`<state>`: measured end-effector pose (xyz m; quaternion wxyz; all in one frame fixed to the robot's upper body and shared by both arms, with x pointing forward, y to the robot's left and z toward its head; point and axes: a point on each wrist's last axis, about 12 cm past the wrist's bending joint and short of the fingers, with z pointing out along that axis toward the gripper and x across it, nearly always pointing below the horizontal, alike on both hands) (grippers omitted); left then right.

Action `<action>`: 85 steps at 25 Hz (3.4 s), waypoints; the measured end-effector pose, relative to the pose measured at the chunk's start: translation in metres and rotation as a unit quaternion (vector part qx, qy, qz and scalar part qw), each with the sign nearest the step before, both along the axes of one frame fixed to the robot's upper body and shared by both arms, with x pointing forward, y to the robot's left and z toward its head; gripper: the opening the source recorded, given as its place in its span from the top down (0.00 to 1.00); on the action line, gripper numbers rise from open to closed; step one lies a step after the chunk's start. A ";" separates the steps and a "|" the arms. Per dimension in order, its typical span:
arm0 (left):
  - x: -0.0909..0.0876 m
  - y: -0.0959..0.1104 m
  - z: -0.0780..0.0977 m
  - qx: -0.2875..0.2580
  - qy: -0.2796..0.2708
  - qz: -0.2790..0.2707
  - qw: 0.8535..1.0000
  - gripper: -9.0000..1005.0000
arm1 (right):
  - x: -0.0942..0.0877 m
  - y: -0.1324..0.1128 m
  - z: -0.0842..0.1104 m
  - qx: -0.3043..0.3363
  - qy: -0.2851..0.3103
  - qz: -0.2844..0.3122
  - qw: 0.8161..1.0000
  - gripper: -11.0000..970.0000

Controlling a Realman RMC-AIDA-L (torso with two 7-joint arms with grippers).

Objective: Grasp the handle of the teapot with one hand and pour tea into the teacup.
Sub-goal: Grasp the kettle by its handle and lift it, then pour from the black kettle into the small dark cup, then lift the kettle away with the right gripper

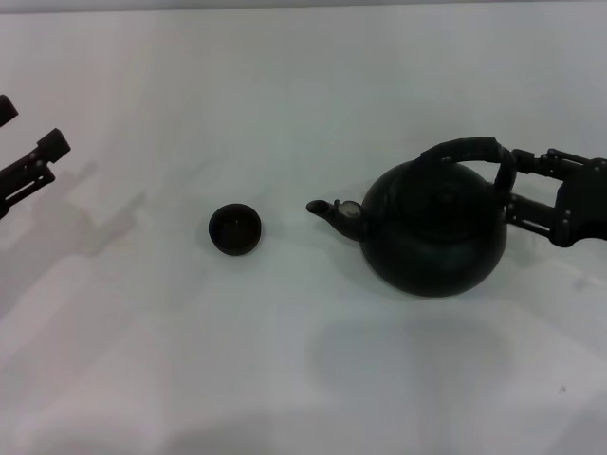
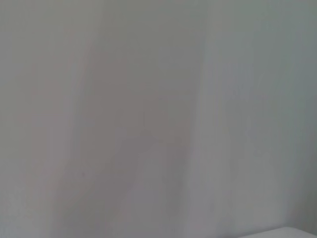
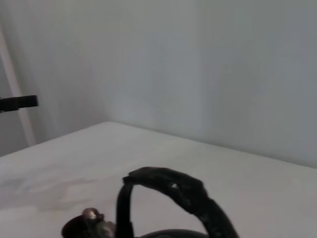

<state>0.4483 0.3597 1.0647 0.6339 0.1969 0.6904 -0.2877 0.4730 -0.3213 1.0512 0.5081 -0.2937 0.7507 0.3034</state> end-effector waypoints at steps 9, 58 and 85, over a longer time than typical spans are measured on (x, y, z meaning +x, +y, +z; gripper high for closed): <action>0.002 0.001 0.000 0.001 0.000 0.003 1.000 0.13 | 0.000 -0.004 -0.004 0.000 -0.004 -0.021 1.000 0.43; 0.005 0.001 -0.018 0.006 0.020 0.044 0.999 0.14 | 0.043 0.034 0.003 0.041 -0.133 -0.094 0.986 0.83; -0.010 0.011 -0.045 0.032 0.068 0.112 0.991 0.14 | 0.045 0.152 0.039 -0.186 -0.233 -0.037 0.954 0.85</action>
